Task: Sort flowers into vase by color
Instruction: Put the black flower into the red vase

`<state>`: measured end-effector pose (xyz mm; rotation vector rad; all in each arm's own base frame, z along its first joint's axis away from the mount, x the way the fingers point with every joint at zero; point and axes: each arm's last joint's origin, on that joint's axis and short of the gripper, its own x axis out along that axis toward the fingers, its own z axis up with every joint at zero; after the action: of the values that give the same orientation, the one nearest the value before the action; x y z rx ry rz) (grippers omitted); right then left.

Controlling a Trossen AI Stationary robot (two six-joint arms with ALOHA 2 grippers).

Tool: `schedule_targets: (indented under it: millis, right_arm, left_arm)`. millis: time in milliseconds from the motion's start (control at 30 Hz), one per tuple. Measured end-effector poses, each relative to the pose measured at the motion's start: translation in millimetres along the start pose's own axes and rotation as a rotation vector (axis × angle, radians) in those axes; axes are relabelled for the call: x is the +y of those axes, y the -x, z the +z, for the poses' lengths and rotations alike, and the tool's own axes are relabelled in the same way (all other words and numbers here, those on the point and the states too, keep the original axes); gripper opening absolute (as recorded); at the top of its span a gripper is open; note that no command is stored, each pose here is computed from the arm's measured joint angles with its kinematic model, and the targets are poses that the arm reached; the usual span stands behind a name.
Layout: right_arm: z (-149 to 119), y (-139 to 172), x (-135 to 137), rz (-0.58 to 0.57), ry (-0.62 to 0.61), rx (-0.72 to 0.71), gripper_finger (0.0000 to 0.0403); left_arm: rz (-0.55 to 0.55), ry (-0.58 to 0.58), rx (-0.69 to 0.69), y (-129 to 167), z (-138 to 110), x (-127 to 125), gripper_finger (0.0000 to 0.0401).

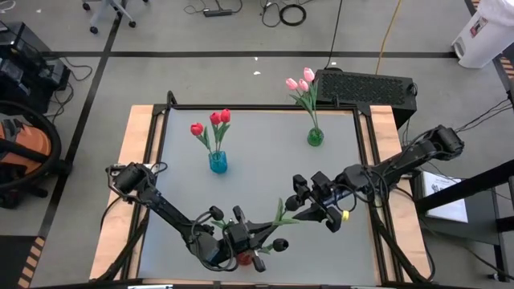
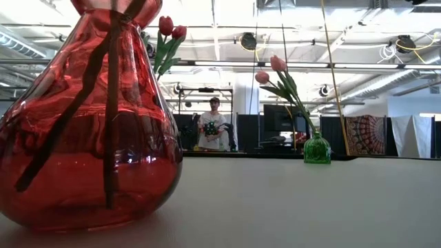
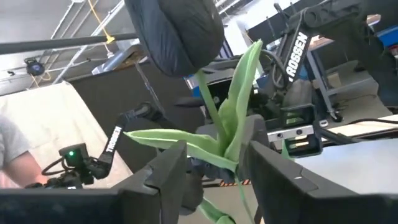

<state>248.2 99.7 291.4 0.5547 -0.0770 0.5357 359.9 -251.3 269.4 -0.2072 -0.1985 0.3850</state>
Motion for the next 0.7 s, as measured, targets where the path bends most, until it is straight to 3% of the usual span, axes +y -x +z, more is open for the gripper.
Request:
schedule_targets:
  millis: [267, 700]
  right_arm:
    - [11, -10, 8, 0.024, 0.016, -0.012, 0.0162]
    - [5, -42, 0, 0.006, 0.007, 0.024, 0.0161]
  left_arm:
    - [0.0, 0.0, 0.0, 0, 0, 0, 0.0015]
    - [-0.001, 0.001, 0.0, 0, 0, 0, 0.0015]
